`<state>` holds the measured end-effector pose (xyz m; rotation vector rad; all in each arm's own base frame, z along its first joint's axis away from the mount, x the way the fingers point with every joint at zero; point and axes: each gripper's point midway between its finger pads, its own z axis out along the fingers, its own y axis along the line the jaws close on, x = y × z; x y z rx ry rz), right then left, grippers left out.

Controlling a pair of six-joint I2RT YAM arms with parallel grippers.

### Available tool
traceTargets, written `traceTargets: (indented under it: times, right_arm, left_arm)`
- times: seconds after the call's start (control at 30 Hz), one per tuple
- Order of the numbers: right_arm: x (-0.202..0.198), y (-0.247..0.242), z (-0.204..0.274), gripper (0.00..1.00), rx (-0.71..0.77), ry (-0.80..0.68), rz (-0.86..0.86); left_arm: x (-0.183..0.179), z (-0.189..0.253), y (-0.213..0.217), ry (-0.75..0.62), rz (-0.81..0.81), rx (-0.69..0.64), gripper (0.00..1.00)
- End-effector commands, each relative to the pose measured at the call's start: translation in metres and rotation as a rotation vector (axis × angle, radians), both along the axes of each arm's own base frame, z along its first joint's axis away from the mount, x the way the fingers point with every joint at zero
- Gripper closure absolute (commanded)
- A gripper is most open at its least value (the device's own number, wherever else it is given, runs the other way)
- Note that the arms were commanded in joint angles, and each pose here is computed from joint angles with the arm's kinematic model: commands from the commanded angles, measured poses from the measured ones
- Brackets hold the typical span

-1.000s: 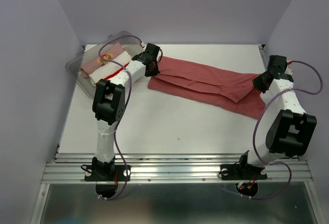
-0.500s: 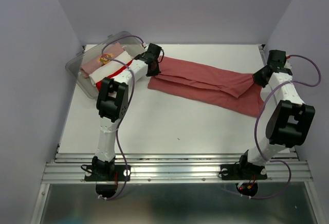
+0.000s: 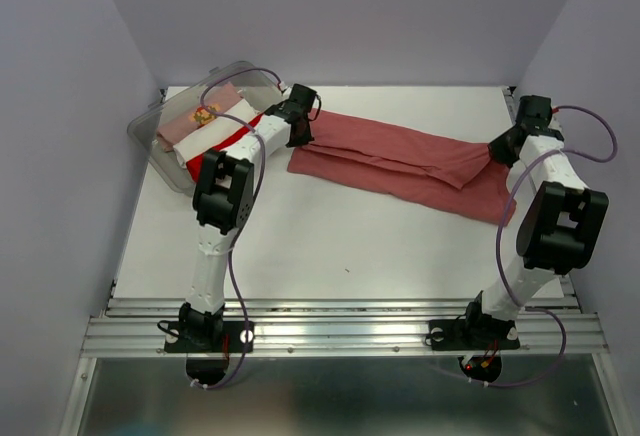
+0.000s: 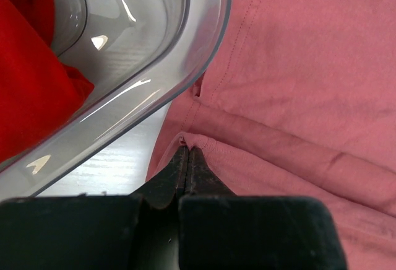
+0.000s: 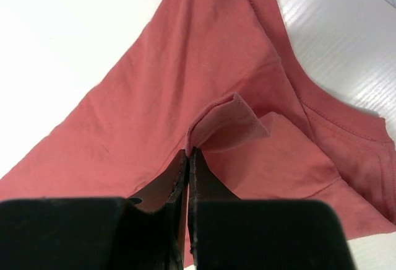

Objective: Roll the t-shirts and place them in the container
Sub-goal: Fold the T-shirt at the center of the board.

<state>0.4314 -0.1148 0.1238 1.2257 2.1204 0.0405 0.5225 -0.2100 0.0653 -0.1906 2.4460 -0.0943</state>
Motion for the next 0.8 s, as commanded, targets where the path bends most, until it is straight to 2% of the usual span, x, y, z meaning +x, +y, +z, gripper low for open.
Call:
traceTargets:
  times: [0.0,0.03,0.07,0.17,0.2,0.37,0.4,0.53,0.77]
  right_arm:
    - [0.029,-0.010,0.026,0.99,-0.022,-0.104,0.002]
    - [0.030,-0.010,0.025,0.99,-0.021,-0.107,0.004]
    - [0.033,-0.009,0.021,0.99,-0.011,-0.102,0.011]
    - [0.038,-0.007,0.019,0.99,0.002,-0.106,0.021]
    - [0.040,-0.007,0.016,0.99,0.008,-0.103,0.023]
    - [0.044,-0.006,0.011,0.99,0.016,-0.100,0.036]
    - [0.044,-0.006,0.010,0.99,0.016,-0.098,0.037]
    - [0.046,-0.006,0.008,0.99,0.020,-0.095,0.038]
    - [0.056,-0.005,0.010,0.99,0.038,-0.114,0.042]
  left_arm:
    - [0.014,0.021,0.004,-0.059,0.026,0.011,1.00]
    - [0.015,0.020,0.004,-0.058,0.026,0.012,1.00]
    - [0.015,0.020,0.003,-0.056,0.023,0.009,0.96]
    - [0.012,0.025,0.001,-0.061,0.015,0.006,0.72]
    - [0.012,0.033,0.001,-0.077,0.016,0.002,0.67]
    - [0.007,0.070,-0.001,-0.153,0.016,0.021,0.54]
    - [0.004,0.086,-0.004,-0.184,0.012,0.013,0.54]
    - [-0.005,0.106,-0.012,-0.228,-0.002,-0.011,0.54]
    - [-0.022,0.072,-0.021,-0.151,-0.041,-0.042,0.55]
